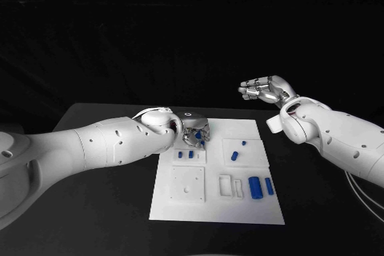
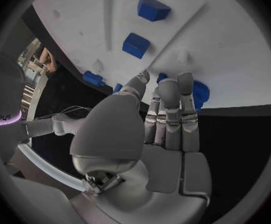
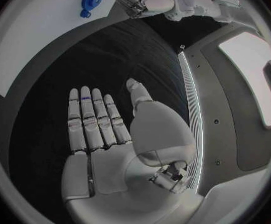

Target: Assemble the parts on the task board

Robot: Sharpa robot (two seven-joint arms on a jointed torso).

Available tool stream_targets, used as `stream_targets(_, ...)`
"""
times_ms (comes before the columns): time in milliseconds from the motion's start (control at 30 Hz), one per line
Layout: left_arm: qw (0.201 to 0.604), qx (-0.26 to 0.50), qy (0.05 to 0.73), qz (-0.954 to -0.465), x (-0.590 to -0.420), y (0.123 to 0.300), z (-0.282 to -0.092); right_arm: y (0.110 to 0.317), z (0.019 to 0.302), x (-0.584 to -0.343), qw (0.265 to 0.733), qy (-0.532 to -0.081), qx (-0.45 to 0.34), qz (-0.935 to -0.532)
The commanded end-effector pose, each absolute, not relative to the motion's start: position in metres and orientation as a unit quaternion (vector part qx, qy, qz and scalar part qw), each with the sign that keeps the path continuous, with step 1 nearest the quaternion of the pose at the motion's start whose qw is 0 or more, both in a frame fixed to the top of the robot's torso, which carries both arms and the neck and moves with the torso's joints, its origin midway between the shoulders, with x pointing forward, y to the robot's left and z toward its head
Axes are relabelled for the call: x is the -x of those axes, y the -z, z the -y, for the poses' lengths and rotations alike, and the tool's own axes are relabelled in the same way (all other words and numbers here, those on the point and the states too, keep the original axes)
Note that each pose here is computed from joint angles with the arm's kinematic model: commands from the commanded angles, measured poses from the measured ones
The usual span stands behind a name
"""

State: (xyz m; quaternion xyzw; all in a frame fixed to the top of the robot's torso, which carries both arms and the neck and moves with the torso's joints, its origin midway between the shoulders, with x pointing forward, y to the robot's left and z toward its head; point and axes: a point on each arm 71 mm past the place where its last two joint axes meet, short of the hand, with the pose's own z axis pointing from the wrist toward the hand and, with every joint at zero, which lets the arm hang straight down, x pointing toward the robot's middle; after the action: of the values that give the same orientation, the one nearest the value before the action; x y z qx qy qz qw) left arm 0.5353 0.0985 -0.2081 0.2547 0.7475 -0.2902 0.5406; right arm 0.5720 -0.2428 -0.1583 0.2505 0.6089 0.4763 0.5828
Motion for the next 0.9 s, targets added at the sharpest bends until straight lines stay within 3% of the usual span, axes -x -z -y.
stream_targets(33,0.533,-0.267,0.284,-0.751,-0.5347,0.2116,-0.0979,0.1582,0.2403,-0.5715,0.578,-0.482,-0.242,-0.613)
stream_targets(900,0.517,-0.249,0.28,-0.77,-0.5364,0.2158,-0.1006,0.1592,0.2388,-0.5721,0.576,-0.482,-0.243,-0.614)
